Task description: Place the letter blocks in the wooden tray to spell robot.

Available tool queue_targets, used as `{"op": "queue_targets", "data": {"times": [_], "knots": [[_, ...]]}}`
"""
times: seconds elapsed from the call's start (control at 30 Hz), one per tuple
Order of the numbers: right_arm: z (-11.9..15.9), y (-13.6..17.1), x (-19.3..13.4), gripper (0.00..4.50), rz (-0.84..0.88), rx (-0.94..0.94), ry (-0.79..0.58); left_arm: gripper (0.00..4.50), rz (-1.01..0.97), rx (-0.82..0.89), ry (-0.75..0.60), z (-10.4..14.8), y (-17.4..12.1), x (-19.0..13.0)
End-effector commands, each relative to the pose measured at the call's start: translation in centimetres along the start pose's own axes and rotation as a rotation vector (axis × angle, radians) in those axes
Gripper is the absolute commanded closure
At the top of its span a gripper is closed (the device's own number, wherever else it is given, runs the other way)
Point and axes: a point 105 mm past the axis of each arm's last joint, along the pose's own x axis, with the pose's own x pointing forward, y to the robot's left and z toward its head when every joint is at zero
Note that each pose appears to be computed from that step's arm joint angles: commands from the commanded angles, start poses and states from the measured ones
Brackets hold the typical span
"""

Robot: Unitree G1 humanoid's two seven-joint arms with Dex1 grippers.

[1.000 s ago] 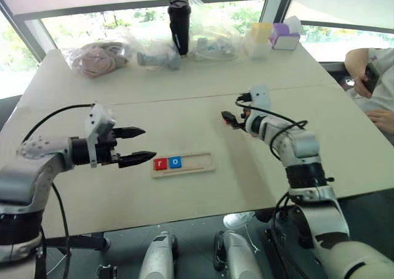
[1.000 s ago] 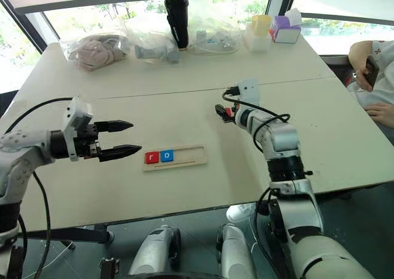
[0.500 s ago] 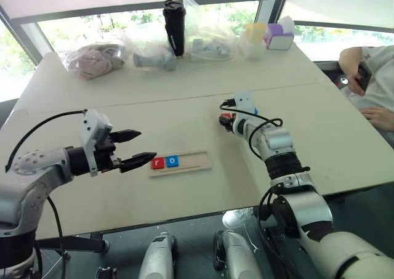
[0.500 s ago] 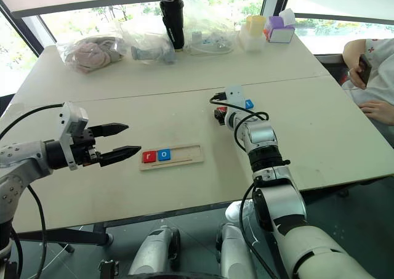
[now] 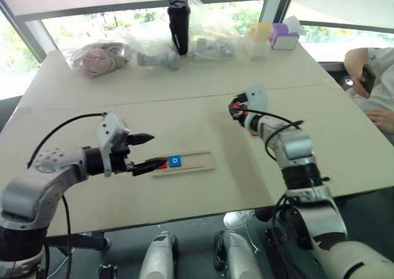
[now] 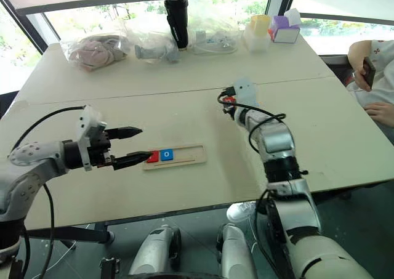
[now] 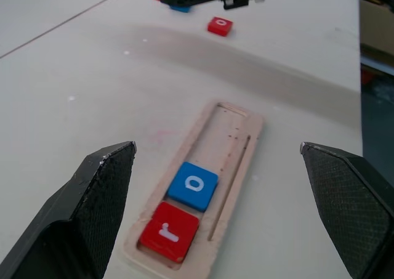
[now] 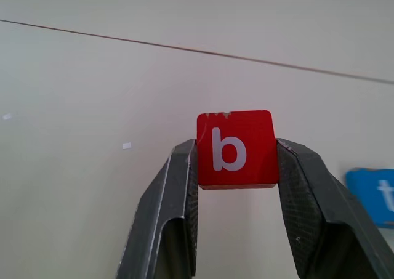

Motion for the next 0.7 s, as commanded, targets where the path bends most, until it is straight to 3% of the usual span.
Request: {"op": "queue_targets", "data": {"times": [0.03, 0.13, 0.23, 0.6, 0.7], "knots": [[0.2, 0.5, -3.6, 3.33, 0.019, 0.060, 0.022, 0.00, -0.040, 0.059, -0.011, 0.7, -0.3, 0.4], [-2.6, 0.5, -6.7, 3.33, -0.070, 0.254, 0.152, 0.00, -0.060, 0.122, 0.047, 0.6, -0.2, 0.5], [-4.4, 1.5, -8.4, 3.33, -0.121, 0.309, 0.220, 0.00, -0.066, 0.133, 0.053, 0.9, 0.2, 0.3], [-6.6, 5.8, -8.4, 3.33, -0.068, 0.311, 0.289, 0.00, -0.071, 0.170, 0.085, 0.5, 1.3, 0.3], [-6.7, 5.9, -8.2, 1.68, -0.086, 0.324, 0.292, 0.00, -0.063, 0.171, 0.085, 0.5, 1.4, 0.3]]}}
